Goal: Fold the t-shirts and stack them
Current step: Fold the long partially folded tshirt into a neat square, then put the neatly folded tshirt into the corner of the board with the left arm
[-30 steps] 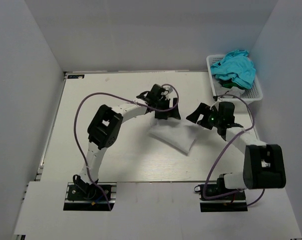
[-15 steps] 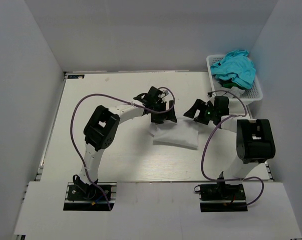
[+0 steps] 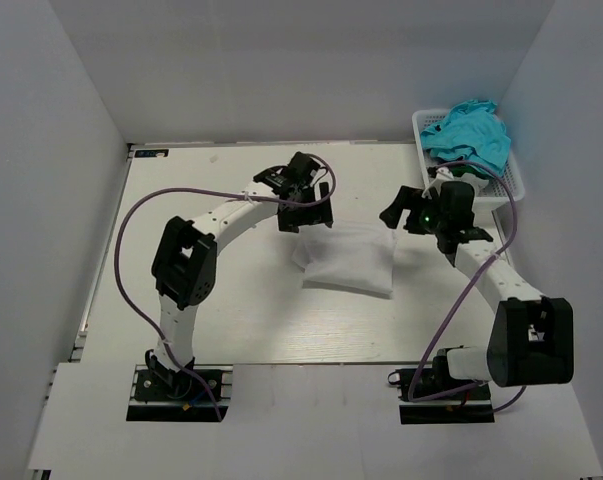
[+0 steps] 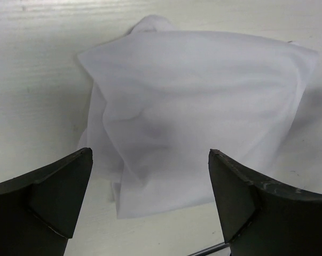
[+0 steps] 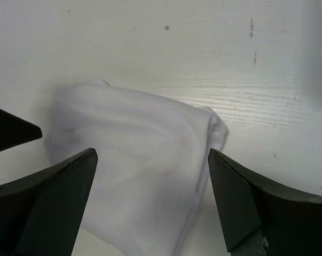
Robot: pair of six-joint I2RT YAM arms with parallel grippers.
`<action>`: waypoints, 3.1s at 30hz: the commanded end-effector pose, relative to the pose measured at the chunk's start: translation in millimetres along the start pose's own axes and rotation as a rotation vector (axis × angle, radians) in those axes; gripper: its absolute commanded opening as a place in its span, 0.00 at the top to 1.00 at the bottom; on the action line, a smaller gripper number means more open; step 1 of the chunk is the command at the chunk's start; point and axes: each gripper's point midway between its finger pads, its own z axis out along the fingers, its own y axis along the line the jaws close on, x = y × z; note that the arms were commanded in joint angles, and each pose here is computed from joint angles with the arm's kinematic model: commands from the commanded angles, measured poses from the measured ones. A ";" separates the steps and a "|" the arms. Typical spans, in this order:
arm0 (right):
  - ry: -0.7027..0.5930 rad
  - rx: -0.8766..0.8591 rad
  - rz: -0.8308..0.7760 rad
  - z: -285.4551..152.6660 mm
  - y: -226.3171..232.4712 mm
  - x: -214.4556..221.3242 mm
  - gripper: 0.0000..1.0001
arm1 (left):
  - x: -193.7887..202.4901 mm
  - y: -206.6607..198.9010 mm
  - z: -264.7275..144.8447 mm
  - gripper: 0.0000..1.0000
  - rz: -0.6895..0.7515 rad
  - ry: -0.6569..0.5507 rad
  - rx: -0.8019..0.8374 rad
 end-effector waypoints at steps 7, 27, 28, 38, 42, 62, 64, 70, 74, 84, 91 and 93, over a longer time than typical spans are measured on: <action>0.018 0.116 -0.011 -15.5 -21.2 21.4 0.10 | 51.1 2.9 18.5 0.00 -0.042 0.202 -0.017; 0.006 0.178 0.006 -21.1 -35.0 31.5 0.10 | 78.3 -43.3 52.1 1.00 -0.022 0.311 0.411; -0.001 0.176 0.004 -22.1 -33.9 29.3 0.10 | 71.5 -42.9 53.1 1.00 -0.024 0.292 0.421; -0.023 0.205 -0.007 -28.0 -38.4 28.1 0.10 | -5.9 -44.2 14.3 1.00 0.119 -0.004 0.570; -0.068 0.206 -0.021 -28.9 -37.2 14.9 0.10 | -31.7 -2.8 26.2 1.00 0.088 0.020 0.538; -0.035 0.221 -0.012 7.6 -41.5 -15.8 0.10 | -209.0 278.7 -16.1 1.00 0.097 -0.205 0.198; -0.015 0.212 -0.007 10.0 -38.9 -17.2 0.10 | -208.2 311.8 -21.7 1.00 0.102 -0.208 0.119; 0.008 0.201 0.010 18.7 -35.5 -23.0 0.10 | -213.2 415.7 -24.5 1.00 0.117 -0.206 -0.157; 0.010 0.196 0.021 22.5 -33.6 -27.0 0.10 | -216.2 463.0 -22.0 1.00 0.196 -0.218 -0.351; 0.049 0.189 0.035 31.1 -31.5 -29.1 0.10 | -237.7 519.1 -38.9 1.00 0.282 -0.254 -0.669; 0.081 0.165 0.051 40.1 -28.3 -25.8 0.10 | -243.5 551.0 -45.3 1.00 0.244 -0.289 -0.828; 0.080 0.162 0.051 41.7 -27.6 -27.8 0.10 | -243.7 554.6 -46.6 1.00 0.238 -0.294 -0.852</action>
